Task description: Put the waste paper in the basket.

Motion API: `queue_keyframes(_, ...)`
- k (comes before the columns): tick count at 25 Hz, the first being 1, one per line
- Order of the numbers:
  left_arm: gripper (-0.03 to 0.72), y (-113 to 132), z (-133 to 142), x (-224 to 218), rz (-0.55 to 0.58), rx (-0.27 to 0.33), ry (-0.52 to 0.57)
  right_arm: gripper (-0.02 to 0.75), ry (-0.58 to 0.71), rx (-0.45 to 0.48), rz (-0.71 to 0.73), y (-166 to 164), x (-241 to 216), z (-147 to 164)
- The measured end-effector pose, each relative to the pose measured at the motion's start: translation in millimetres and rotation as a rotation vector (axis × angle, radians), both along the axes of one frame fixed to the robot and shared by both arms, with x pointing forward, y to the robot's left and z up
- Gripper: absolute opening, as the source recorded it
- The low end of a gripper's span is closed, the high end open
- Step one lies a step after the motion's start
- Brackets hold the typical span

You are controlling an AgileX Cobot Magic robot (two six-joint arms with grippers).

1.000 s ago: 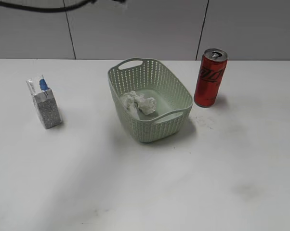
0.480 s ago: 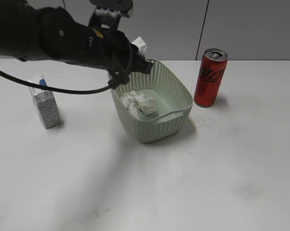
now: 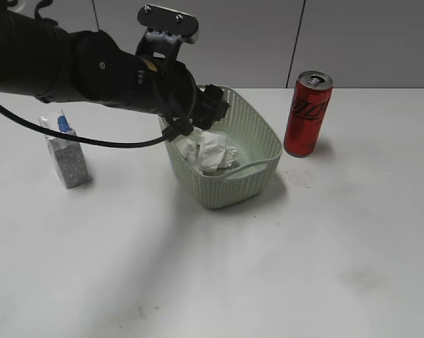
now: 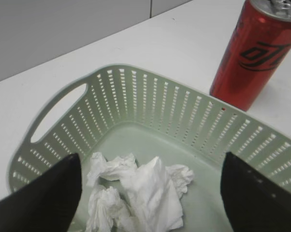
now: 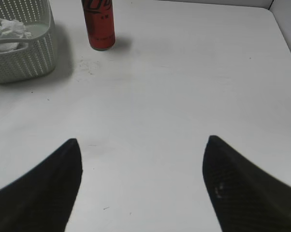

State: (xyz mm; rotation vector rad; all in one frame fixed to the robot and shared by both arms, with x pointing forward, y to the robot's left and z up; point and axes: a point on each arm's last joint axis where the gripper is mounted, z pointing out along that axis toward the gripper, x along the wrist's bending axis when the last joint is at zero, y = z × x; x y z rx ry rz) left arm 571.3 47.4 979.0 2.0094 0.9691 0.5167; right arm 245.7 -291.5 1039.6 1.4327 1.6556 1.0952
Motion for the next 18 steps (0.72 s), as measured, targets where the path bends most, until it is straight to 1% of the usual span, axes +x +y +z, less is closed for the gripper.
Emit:
queue_keyframes(3, 0.684, -0.9, 0.5, -1.1, -0.014, 0.008, 0.02, 0.588, 0.0, 0.0, 0.0, 0.0, 0.0, 0.0)
queue_keyframes(5, 0.683, 0.3, 6.9, -0.9, -0.031, 0.015, 0.041, 0.588, 0.0, 0.0, 0.0, 0.0, 0.0, 0.0)
queue_keyframes(7, 0.683, 3.7, 22.9, 1.3, -0.048, 0.014, 0.051, 0.587, 0.0, -0.001, 0.0, 0.0, 0.0, 0.0)
queue_keyframes(10, 0.675, 16.1, 52.7, 9.4, -0.067, 0.02, 0.069, 0.587, 0.0, 0.0, 0.0, 0.0, 0.0, 0.0)
queue_keyframes(13, 0.661, 39.0, 78.4, 23.5, -0.065, 0.032, 0.137, 0.587, 0.0, 0.0, -0.001, -0.1, 0.0, 0.0)
queue_keyframes(15, 0.648, 57.9, 90.0, 30.9, -0.051, 0.042, 0.212, 0.587, 0.0, -0.001, 0.0, -0.1, 0.0, 0.0)
queue_keyframes(18, 0.617, 92.0, 106.1, 42.2, 0.034, 0.038, 0.31, 0.587, 0.0, -0.001, 0.0, -0.1, 0.0, 0.0)
